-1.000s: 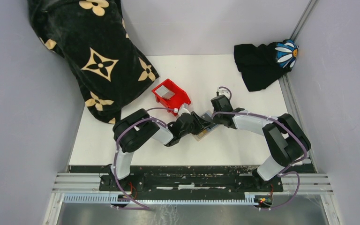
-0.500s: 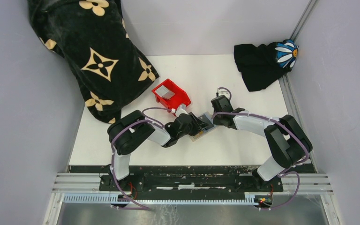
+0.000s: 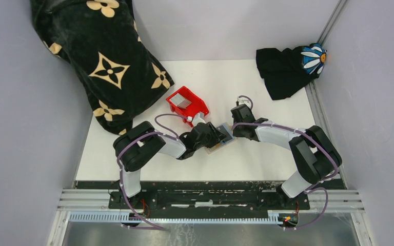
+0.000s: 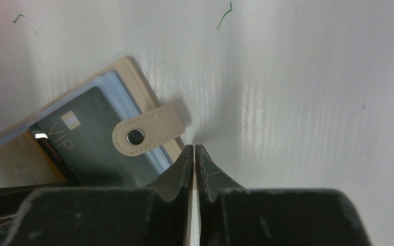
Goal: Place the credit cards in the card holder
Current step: Insert the credit card into the card holder, then pick up the credit card from the storage box.
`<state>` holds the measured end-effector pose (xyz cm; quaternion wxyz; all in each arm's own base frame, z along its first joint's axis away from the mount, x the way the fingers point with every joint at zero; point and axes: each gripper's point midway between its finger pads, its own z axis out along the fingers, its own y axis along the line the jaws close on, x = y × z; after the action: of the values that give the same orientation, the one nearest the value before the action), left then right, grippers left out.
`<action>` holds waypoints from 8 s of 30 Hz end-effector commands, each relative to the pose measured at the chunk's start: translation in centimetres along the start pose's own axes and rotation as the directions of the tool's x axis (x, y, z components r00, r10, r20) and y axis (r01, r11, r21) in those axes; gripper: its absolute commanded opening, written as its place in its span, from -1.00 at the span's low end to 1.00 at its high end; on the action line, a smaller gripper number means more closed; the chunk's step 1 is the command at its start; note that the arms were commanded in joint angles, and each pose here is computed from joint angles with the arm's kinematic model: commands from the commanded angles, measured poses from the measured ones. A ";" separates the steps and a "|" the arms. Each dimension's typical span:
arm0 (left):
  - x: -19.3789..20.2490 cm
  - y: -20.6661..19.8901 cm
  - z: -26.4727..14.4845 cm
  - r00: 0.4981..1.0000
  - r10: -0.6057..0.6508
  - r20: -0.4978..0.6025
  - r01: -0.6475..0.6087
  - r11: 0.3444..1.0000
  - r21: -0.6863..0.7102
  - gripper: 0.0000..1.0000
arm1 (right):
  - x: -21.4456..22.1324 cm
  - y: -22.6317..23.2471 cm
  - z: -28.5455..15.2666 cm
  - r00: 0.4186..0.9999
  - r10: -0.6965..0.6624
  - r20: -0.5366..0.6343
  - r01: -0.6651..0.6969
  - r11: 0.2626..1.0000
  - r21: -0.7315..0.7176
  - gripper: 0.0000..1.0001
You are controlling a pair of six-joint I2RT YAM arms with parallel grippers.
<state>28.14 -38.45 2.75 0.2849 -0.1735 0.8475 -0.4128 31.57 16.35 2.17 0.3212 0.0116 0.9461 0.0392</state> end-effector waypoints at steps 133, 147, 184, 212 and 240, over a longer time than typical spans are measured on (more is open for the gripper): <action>-3.2 3.8 -4.8 0.776 0.628 -0.058 -0.596 0.700 -0.394 -0.81 | 0.7 4.3 1.1 0.997 -0.078 -0.007 0.076 0.986 -0.150 -0.74; -1.6 2.0 -3.9 0.770 0.633 -0.074 -0.618 0.713 -0.333 -0.81 | 0.7 4.6 1.2 0.996 -0.084 -0.017 0.080 0.984 -0.159 -0.75; -3.3 -0.5 -4.6 0.790 0.612 0.041 -0.568 0.755 -0.327 -0.67 | 0.2 4.0 0.9 0.995 -0.104 0.002 0.103 0.988 -0.114 -0.74; -15.2 3.0 -19.7 0.653 0.338 0.677 -0.057 0.914 -0.401 0.47 | -14.4 9.8 -5.0 0.903 -0.255 0.346 0.323 0.934 -0.154 -0.41; -22.7 8.1 -13.0 0.712 -0.101 0.695 0.258 0.958 -0.125 0.36 | -19.6 28.1 2.9 0.910 -0.292 0.293 0.411 0.715 -0.565 -0.16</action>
<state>34.69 -11.89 7.61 0.5133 -0.4009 0.7375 -0.1784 48.71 42.91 12.38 0.3905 -0.2585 0.8399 0.2745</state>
